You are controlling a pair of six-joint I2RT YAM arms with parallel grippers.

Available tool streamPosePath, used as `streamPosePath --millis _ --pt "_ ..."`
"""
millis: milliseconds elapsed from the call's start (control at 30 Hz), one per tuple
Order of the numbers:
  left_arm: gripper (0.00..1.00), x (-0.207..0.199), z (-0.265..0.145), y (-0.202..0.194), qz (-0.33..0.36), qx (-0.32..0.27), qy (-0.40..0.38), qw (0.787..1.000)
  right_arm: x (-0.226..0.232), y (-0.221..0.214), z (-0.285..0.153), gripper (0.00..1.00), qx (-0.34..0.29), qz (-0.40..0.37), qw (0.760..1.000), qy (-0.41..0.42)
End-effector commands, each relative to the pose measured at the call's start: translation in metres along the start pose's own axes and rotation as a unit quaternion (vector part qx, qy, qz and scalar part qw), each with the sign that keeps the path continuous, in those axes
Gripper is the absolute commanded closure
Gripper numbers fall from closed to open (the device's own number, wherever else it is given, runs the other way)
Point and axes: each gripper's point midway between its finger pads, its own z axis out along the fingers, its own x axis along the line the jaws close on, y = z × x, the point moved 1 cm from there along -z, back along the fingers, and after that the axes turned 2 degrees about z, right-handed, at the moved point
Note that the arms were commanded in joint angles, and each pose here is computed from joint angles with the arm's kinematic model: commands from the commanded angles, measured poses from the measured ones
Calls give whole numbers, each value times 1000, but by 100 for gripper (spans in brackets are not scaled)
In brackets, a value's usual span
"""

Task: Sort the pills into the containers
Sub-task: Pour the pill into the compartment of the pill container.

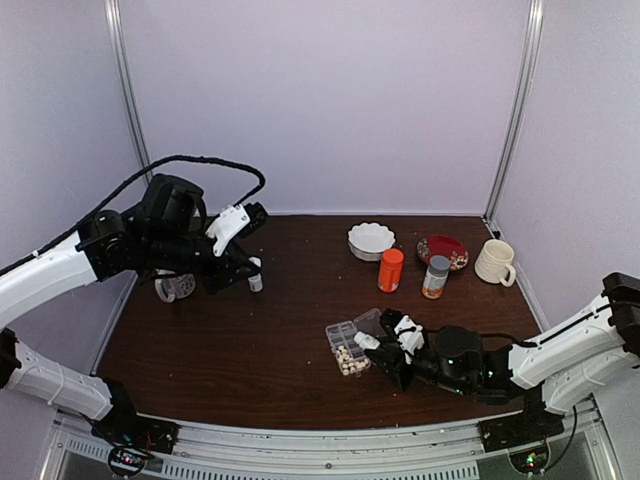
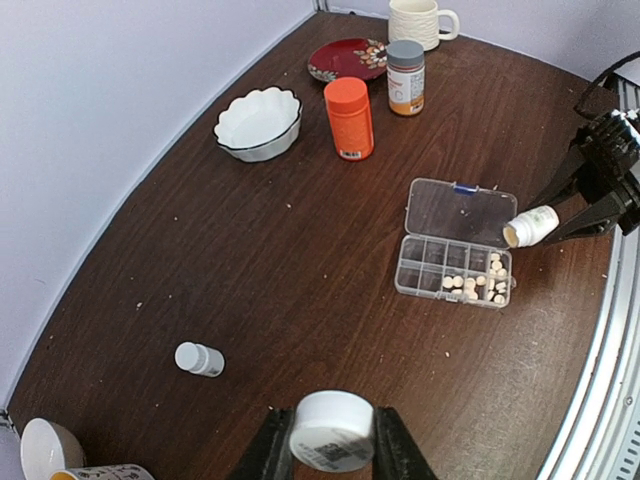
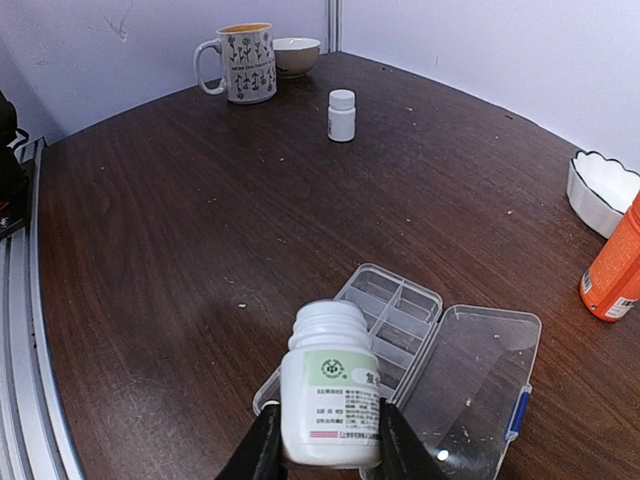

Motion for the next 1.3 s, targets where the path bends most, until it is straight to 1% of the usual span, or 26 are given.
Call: streamPosePath --millis 0,100,367,667,1100,1267 --pt "100 -4 -4 5 22 -35 -12 999 -9 -7 0 96 8 17 1000 -20" --pt "100 -7 -2 3 25 -42 -16 999 -13 -12 1 96 19 21 999 -29" --pt "100 -3 2 -3 29 -29 -4 999 -21 -27 8 96 54 36 997 -49" --pt "100 -2 2 -3 28 -26 -1 999 -20 -38 17 97 92 37 994 -50" --pt "100 -1 0 -4 27 -24 2 999 -18 -43 22 97 115 40 991 -49" --pt "100 -3 0 -5 27 -23 -3 999 -11 -40 22 97 110 42 993 -24"
